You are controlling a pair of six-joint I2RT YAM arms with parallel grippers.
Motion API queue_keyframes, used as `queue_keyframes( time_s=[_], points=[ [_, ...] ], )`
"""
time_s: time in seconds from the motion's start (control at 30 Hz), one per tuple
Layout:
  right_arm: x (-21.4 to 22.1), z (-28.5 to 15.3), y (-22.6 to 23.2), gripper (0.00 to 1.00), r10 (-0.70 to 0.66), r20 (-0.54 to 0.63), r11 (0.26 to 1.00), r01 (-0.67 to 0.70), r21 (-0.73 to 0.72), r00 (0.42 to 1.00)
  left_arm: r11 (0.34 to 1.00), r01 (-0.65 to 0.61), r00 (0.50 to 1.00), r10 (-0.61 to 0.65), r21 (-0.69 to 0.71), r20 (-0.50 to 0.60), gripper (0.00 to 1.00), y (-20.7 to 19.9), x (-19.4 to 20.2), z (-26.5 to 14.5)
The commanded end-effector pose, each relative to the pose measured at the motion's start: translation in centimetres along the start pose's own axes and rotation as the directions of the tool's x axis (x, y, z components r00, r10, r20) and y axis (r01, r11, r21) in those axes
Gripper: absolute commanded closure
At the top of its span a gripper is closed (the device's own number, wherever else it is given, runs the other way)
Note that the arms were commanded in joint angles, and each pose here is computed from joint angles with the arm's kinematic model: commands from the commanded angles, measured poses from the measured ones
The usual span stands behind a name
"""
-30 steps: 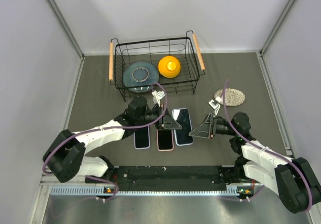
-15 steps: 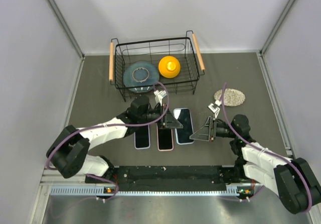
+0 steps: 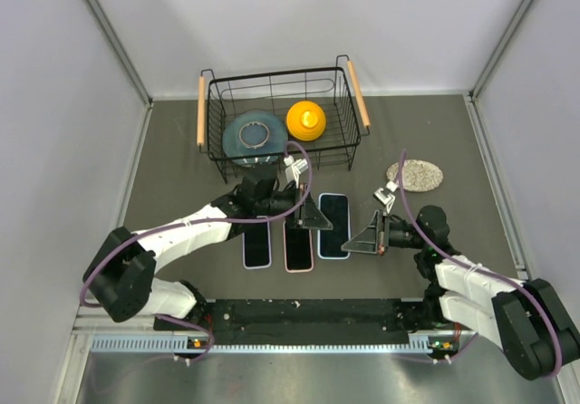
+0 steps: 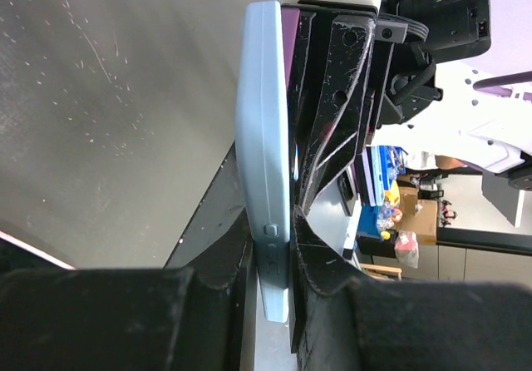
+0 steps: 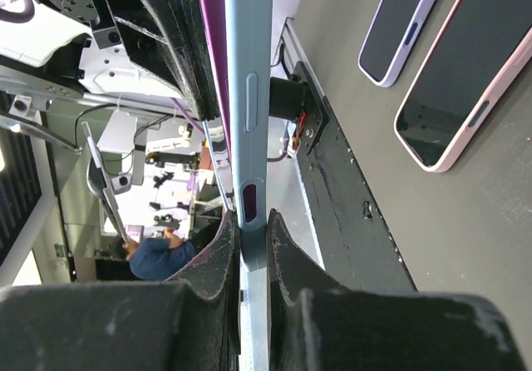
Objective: Put the phone into the phone case
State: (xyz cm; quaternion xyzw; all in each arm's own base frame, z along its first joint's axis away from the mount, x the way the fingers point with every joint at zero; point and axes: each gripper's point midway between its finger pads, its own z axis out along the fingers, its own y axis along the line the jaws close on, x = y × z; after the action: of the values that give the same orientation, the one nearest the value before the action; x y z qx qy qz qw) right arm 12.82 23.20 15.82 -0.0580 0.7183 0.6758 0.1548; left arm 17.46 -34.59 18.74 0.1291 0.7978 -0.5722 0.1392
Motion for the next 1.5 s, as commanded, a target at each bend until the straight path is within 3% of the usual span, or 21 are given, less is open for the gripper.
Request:
queue_keyframes(
  time_s=[0.0,0.03,0.1,0.13,0.27,0.5,0.67,0.93,0.97,1.0,1.1,1.2,1.3,1.47],
  points=[
    [-1.9,0.4,3.6,0.91,-0.089,0.031,0.992,0.091,-0.085,0.996,0.993,-0.103,0.993,0.106,-0.052,0.047,1.0,1.6,-0.8,0.4],
    [-1.9,0.4,3.5,0.81,-0.114,0.029,0.99,0.116,-0.081,0.993,0.996,-0.094,0.995,0.094,-0.011,0.025,1.0,0.8,-0.3,0.2],
    [-1.8,0.4,3.2,0.71,-0.123,0.02,0.99,0.124,-0.064,0.992,0.993,-0.107,0.994,0.105,0.05,0.025,1.0,-0.1,0.0,0.2],
    [-1.9,0.4,2.9,0.59,-0.155,0.026,0.986,0.156,-0.054,0.988,0.992,-0.089,0.996,0.09,0.091,-0.003,1.0,-0.8,0.6,-0.1],
    [-2.3,0.4,2.0,0.47,-0.197,0.024,0.98,0.196,0.021,0.98,0.984,-0.093,0.995,0.099,0.153,-0.028,1.0,-2.0,1.5,-0.8],
    [-4.5,0.8,2.4,0.38,-0.279,0.05,0.958,0.274,0.089,0.959,0.964,-0.061,0.991,0.089,0.259,-0.096,1.0,-3.1,3.6,-1.7],
    [-5.4,1.4,3.0,0.36,-0.282,0.051,0.958,0.279,0.061,0.958,0.956,-0.053,0.99,0.087,0.289,-0.108,1.0,-3.0,4.4,-2.0],
    [-6.1,1.7,3.5,0.48,-0.279,0.058,0.96,0.277,0.034,0.959,0.98,-0.001,0.99,0.03,0.2,-0.141,1.0,-0.8,5.0,-1.4],
    [-6.1,1.8,3.5,0.52,-0.277,0.059,0.961,0.275,0.034,0.959,0.985,0.007,0.989,0.019,0.174,-0.148,1.0,-0.3,5.0,-1.2],
    [-6.3,1.8,3.5,0.64,-0.271,0.069,0.962,0.269,0.035,0.96,0.993,0.035,0.984,-0.014,0.115,-0.18,1.0,1.1,5.7,-1.0],
    [-6.4,1.8,3.6,0.86,-0.261,0.096,0.965,0.259,0.026,0.961,0.999,0.023,0.983,-0.016,0.037,-0.182,1.0,2.5,5.4,-0.6],
    [-6.3,1.7,3.7,1.0,-0.249,0.103,0.969,0.248,0.024,0.963,0.999,0.029,0.982,-0.035,-0.036,-0.185,1.0,3.8,5.4,-0.4],
    [-6.6,1.6,4.1,1.0,-0.275,0.115,0.961,0.273,0.033,0.955,0.987,0.037,0.976,-0.069,-0.157,-0.208,1.0,5.9,5.7,-0.4],
    [-6.7,1.4,4.0,1.0,-0.314,0.084,0.948,0.307,0.087,0.946,0.99,0.036,0.971,-0.068,-0.138,-0.23,1.0,5.6,5.8,-0.2]
  ],
)
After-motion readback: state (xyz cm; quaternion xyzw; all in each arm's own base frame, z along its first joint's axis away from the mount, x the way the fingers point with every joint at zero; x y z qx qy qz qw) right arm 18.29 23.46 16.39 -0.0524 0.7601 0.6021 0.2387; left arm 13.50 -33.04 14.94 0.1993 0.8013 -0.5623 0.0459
